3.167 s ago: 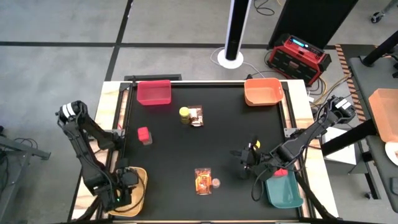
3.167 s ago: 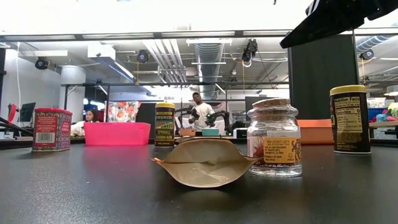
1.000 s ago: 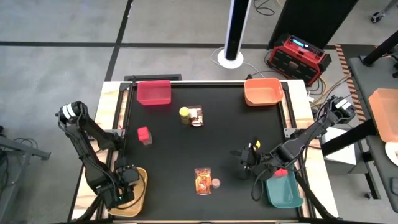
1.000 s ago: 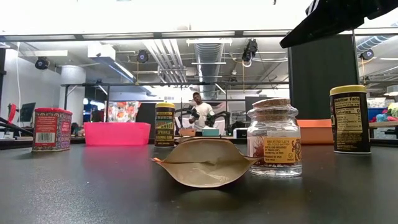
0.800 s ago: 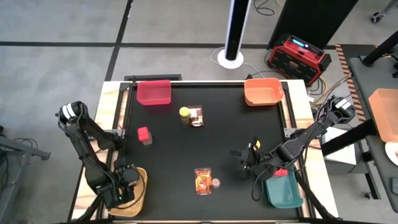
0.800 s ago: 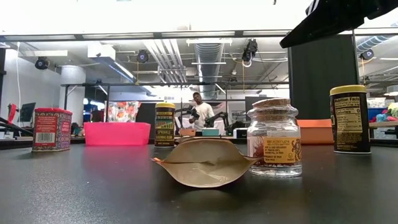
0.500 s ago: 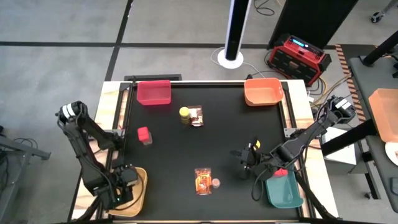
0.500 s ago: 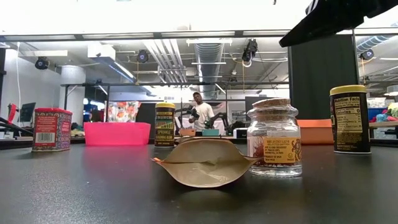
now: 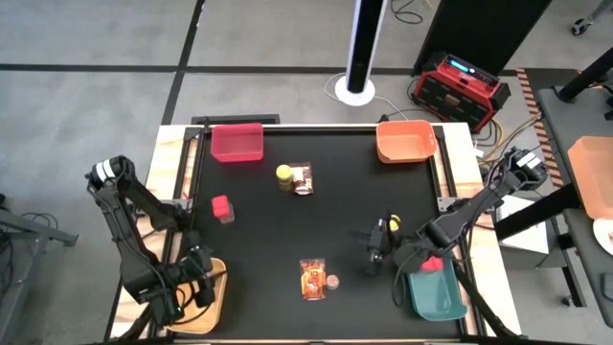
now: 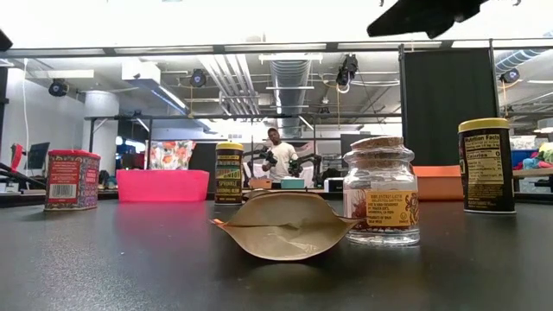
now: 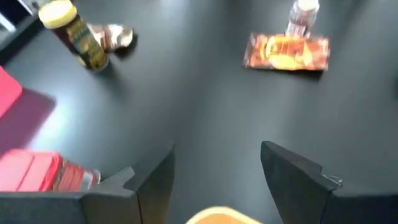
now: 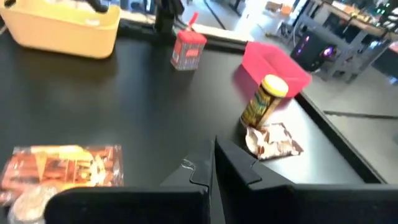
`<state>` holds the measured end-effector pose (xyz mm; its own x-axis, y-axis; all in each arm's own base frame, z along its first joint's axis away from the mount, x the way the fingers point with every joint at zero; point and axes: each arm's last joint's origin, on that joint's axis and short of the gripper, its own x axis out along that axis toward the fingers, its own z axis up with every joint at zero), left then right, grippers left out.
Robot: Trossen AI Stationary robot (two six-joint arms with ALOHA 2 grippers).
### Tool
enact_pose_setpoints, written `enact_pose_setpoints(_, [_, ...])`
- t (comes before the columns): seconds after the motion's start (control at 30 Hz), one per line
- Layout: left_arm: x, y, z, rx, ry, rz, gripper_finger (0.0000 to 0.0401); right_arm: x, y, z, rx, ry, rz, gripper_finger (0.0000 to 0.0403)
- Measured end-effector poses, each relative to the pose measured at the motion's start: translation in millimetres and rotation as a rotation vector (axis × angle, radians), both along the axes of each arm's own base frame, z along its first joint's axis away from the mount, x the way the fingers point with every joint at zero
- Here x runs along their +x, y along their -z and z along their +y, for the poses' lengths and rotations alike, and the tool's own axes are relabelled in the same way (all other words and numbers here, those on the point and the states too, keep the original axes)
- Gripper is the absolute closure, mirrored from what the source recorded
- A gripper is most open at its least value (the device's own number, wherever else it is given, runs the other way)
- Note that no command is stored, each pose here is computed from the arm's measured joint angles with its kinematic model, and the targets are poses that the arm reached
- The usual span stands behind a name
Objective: Sort spices by type
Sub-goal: Put the top yellow seasoning bottle into the red bin
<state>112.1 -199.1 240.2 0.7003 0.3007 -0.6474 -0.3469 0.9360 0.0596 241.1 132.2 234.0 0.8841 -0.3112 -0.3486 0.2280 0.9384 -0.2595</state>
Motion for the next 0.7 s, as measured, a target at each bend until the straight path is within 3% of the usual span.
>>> enact_pose_setpoints(0.3, [6.6,4.4,-3.8,0.072,-0.011,-0.124,0.0182,7.1,-5.8,-6.4,0.051,0.035,-0.067,0.0394])
enact_pose_setpoints(0.7, [28.0,14.8,4.1,0.142,-0.098,-0.131,0.0181,6.6,-4.6,-6.6,0.065,0.041,-0.062,0.0394])
